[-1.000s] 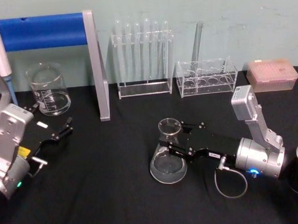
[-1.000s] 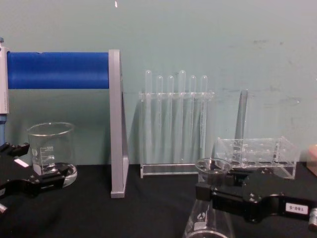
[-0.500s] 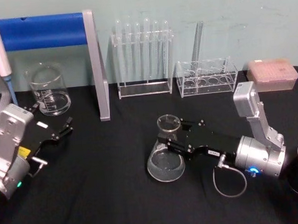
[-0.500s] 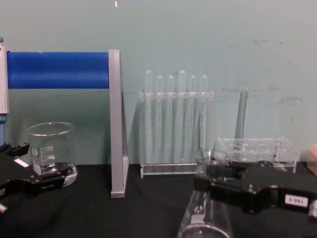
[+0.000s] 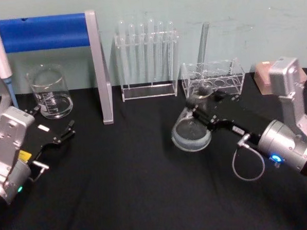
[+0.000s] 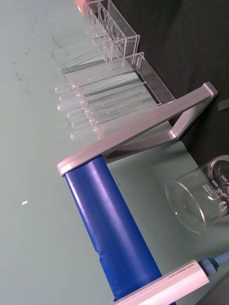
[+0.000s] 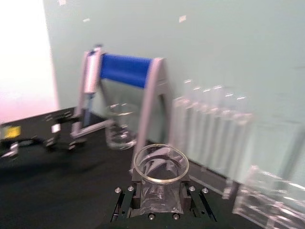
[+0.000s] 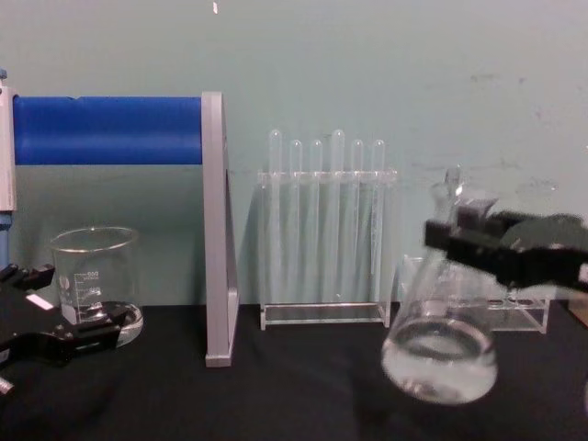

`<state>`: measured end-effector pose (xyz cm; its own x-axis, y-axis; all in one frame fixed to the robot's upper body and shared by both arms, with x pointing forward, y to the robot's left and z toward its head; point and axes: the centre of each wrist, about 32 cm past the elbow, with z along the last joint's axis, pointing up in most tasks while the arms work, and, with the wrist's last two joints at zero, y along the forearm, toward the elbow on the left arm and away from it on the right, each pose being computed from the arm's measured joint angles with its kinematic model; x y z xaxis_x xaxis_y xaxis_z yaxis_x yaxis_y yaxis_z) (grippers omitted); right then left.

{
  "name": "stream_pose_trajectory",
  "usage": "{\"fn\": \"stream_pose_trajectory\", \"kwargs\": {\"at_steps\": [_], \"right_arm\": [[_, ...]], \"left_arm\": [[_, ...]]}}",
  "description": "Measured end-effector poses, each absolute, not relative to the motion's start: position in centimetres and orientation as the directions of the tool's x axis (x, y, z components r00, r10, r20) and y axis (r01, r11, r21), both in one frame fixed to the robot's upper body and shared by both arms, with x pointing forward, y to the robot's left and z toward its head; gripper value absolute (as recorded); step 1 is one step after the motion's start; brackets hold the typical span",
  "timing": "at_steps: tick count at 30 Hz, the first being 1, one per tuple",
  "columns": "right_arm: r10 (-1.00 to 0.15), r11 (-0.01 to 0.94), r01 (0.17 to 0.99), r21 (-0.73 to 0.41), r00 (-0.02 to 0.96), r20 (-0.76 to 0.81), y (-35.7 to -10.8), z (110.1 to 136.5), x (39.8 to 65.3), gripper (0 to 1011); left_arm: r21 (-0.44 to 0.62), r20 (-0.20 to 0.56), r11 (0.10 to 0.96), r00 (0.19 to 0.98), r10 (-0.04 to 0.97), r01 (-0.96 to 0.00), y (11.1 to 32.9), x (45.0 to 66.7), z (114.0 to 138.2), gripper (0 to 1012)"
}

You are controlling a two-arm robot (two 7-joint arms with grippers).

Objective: Grasp the erlenmeyer flask with one hand, shake it three times, then place it back.

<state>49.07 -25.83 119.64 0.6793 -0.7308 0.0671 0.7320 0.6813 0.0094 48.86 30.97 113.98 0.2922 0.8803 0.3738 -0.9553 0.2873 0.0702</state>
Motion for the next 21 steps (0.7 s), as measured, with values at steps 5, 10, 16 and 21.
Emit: {"fn": "stream_pose_trajectory", "kwargs": {"at_steps": [5,10,16,21], "right_arm": [[-0.796,0.605,0.795,0.031,0.603,0.055,-26.1,120.1,48.0,456],[-0.842,0.539,0.841,0.041,0.537,0.049,-26.6,120.2,47.4,456],[-0.867,0.497,0.867,0.045,0.495,0.053,-26.9,120.3,47.0,456],[-0.856,0.517,0.855,0.043,0.514,0.062,-26.5,120.3,47.0,456]], "left_arm": [[0.07,0.374,0.287,0.292,0.88,-0.955,31.0,48.9,114.0,1001],[0.07,0.374,0.287,0.292,0.88,-0.955,31.0,48.9,114.0,1001],[0.07,0.374,0.287,0.292,0.88,-0.955,31.0,48.9,114.0,1001],[0.07,0.374,0.287,0.292,0.88,-0.955,31.0,48.9,114.0,1001]]}}
